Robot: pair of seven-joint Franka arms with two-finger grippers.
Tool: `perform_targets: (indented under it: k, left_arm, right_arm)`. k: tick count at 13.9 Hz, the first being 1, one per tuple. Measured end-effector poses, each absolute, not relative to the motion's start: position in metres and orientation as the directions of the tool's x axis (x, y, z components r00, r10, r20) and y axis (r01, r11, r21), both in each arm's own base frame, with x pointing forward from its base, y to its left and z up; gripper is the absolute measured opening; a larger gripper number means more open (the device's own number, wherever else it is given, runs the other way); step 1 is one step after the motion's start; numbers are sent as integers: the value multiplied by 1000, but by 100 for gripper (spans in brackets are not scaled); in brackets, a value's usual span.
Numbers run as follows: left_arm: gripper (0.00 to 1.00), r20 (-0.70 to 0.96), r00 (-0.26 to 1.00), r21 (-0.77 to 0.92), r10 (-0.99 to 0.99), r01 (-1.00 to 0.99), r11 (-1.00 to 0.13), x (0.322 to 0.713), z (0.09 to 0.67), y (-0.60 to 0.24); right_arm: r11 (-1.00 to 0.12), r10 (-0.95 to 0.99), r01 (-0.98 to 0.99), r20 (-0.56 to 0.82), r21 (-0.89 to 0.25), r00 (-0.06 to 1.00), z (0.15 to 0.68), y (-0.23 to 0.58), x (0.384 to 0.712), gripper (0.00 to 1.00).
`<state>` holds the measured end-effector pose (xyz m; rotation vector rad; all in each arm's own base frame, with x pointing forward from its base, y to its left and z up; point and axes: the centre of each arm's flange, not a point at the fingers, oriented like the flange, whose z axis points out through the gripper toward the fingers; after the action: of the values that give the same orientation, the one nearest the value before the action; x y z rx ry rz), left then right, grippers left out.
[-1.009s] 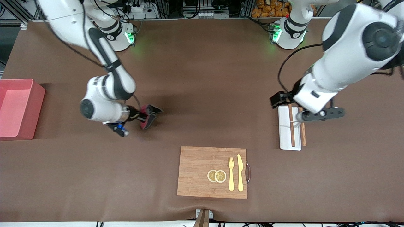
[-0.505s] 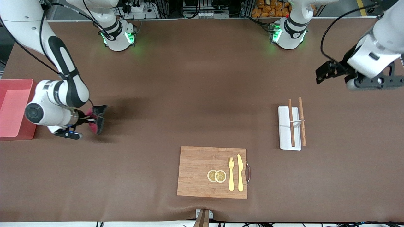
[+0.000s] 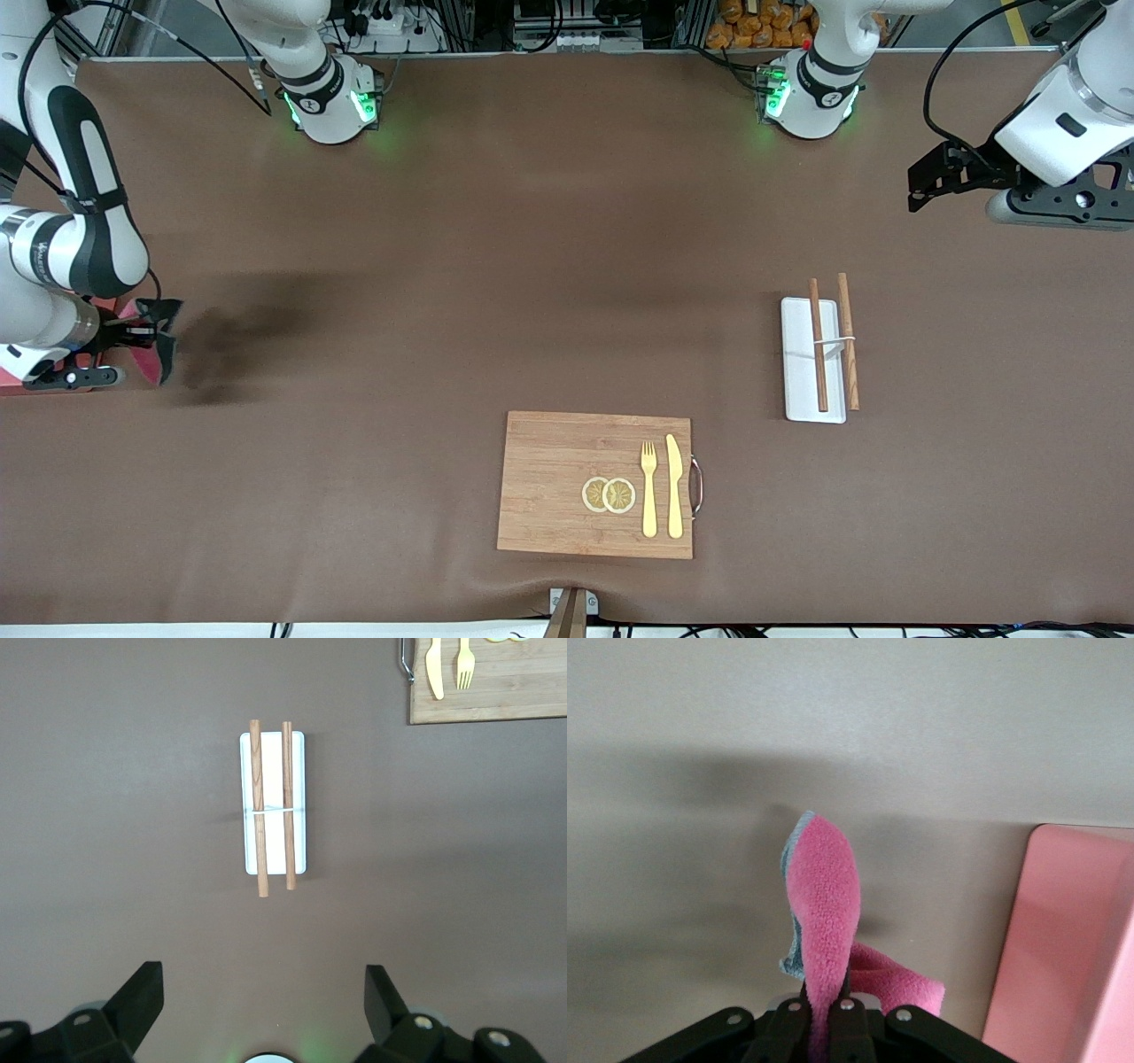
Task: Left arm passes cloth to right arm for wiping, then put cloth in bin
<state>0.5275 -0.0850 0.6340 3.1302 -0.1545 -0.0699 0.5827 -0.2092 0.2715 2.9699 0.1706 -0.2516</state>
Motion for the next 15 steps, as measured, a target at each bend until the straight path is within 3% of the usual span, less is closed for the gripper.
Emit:
perform_targets:
  k: [5,11,15]
  left_arm:
    - [100,-53,995,10,-80,-79,-997,539,621,-76]
    - [100,-30,998,12,-50,-50,-999,545,627,-57]
    - [100,-41,998,12,-51,-51,-999,549,620,-58]
  right_arm:
    - [-997,27,43,-219,69,975,231,-157,579,5]
    - [-984,-179,-172,-210,54,961,215,34,593,5]
    - [-919,-394,-393,-183,39,901,218,195,568,5]
